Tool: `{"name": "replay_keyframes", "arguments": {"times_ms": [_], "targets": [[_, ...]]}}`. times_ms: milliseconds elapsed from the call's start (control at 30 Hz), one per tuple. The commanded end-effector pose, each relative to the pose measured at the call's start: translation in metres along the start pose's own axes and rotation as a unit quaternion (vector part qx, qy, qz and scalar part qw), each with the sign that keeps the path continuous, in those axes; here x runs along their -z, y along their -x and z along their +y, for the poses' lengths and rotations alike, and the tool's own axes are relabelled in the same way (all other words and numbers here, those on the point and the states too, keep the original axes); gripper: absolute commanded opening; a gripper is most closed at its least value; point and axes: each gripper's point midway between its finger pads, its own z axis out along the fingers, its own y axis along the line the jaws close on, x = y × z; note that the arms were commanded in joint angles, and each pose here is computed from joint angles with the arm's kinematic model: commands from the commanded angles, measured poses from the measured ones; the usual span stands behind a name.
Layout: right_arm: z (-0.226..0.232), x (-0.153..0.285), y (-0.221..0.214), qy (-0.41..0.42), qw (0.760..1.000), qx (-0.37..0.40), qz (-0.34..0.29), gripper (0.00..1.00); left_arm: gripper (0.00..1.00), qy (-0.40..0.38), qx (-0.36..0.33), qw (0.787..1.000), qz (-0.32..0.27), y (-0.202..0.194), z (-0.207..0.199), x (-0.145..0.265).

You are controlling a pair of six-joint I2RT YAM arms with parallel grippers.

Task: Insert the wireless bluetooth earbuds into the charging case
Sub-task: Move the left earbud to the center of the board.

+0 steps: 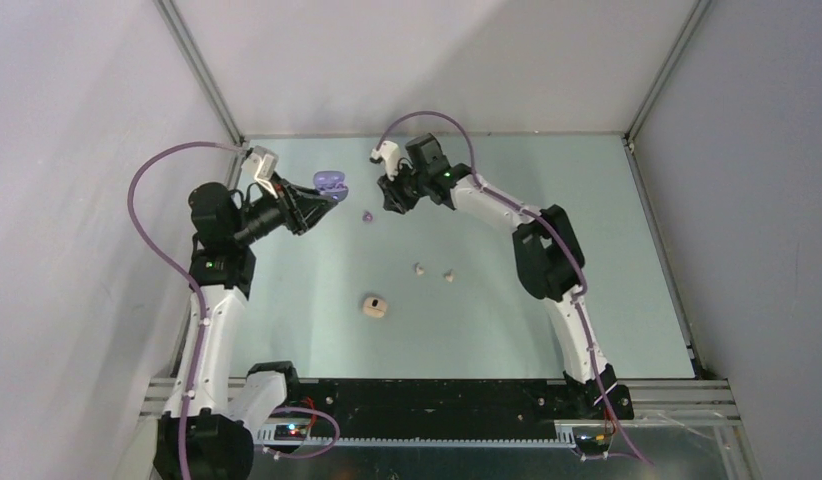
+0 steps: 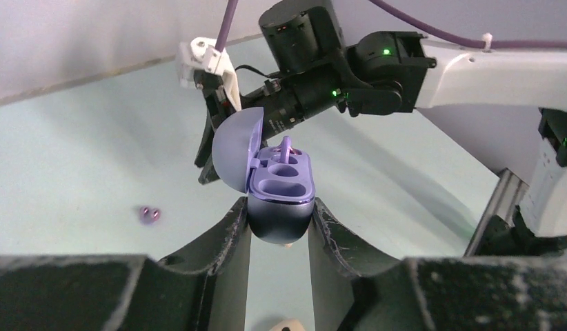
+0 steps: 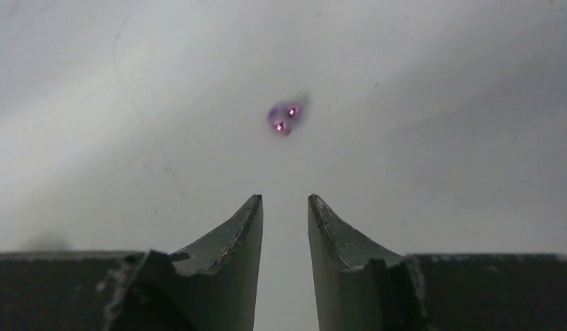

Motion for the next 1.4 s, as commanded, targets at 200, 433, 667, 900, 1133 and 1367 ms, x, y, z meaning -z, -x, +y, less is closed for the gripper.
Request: {"name": "replay_keyframes", "arguments": {"times_ms": [200,433,667,900,1133,1367], "targets": [[-0.007,-0.056,0.017,-0.08,0.993,-0.083,-0.018,0.46,0.0,0.097,-0.008,0.995,-0.021,0.018,0.019,0.03],[-0.004,-0.078,0.026,-0.09,0.991,-0.101,-0.024,0.51,0.0,0.106,-0.007,0.994,-0.022,0.02,0.02,0.034],[-0.003,-0.09,0.024,-0.084,0.99,-0.113,-0.012,0.51,0.0,0.111,-0.005,0.993,-0.029,0.022,0.02,0.036],[0.002,-0.089,0.02,-0.044,0.986,-0.161,-0.007,0.6,0.0,0.122,-0.011,0.992,-0.043,0.03,0.021,0.042],[0.011,-0.088,-0.003,0.026,0.957,-0.29,0.011,0.63,0.0,0.127,-0.01,0.991,-0.044,0.026,0.018,0.047],[0.021,-0.094,0.002,0.058,0.951,-0.305,-0.002,0.62,0.0,0.131,-0.008,0.991,-0.03,0.016,0.018,0.05]]}}
